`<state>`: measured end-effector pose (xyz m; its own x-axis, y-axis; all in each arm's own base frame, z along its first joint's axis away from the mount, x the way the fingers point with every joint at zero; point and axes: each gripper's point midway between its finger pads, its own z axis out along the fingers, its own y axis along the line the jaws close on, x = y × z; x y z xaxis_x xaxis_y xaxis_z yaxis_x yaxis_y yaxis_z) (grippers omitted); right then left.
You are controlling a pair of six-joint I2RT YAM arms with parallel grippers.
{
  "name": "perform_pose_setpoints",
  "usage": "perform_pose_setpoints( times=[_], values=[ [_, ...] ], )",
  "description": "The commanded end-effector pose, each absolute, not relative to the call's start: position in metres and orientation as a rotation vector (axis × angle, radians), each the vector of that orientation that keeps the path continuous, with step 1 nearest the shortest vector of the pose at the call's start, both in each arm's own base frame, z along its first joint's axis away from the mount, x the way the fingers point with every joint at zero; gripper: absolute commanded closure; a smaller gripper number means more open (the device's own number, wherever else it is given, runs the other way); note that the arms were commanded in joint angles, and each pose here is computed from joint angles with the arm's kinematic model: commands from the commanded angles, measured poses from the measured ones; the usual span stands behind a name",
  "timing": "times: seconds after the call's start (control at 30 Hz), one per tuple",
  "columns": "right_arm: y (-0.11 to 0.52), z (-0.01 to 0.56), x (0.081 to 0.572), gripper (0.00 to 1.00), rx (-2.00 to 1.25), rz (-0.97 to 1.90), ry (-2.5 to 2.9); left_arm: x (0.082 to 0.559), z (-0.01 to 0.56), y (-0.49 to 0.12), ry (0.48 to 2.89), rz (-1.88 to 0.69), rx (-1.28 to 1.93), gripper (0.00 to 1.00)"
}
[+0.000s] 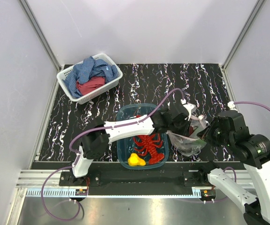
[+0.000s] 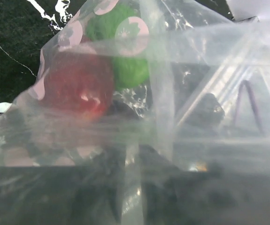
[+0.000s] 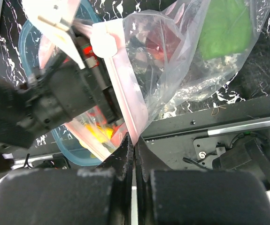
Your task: Open the zip-top bag and remove the fake food
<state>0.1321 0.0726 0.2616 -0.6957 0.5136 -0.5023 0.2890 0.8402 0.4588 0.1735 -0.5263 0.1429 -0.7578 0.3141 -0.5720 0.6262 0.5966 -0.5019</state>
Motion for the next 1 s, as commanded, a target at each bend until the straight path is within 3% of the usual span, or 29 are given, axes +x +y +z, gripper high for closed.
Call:
perform_pose_setpoints(
  times=[0.0,0.37,0.6,0.7,0.87,0.97],
  values=[
    [0.078,0.262,0.135,1.00,0.670,0.479,2.395,0.177,0.145,-0.542,2.308,-1.050,0.776,0.76],
    [0.099,0.275,0.148,1.00,0.719,0.577,2.419,0.211,0.103,-0.534,2.240,-0.834,0.666,0.52],
    [0.095,0.272,0.138,1.00,0.724,0.563,2.442,0.242,0.088,-0.526,2.261,-0.630,0.518,0.22],
    [0.096,0.272,0.136,1.00,0.723,0.568,2.444,0.246,0.081,-0.522,2.280,-0.577,0.493,0.18],
    [0.098,0.272,0.136,1.00,0.716,0.582,2.448,0.250,0.073,-0.526,2.267,-0.589,0.459,0.01],
    [0.099,0.271,0.134,1.00,0.718,0.589,2.454,0.254,0.067,-0.528,2.236,-0.607,0.436,0.01]
  ],
)
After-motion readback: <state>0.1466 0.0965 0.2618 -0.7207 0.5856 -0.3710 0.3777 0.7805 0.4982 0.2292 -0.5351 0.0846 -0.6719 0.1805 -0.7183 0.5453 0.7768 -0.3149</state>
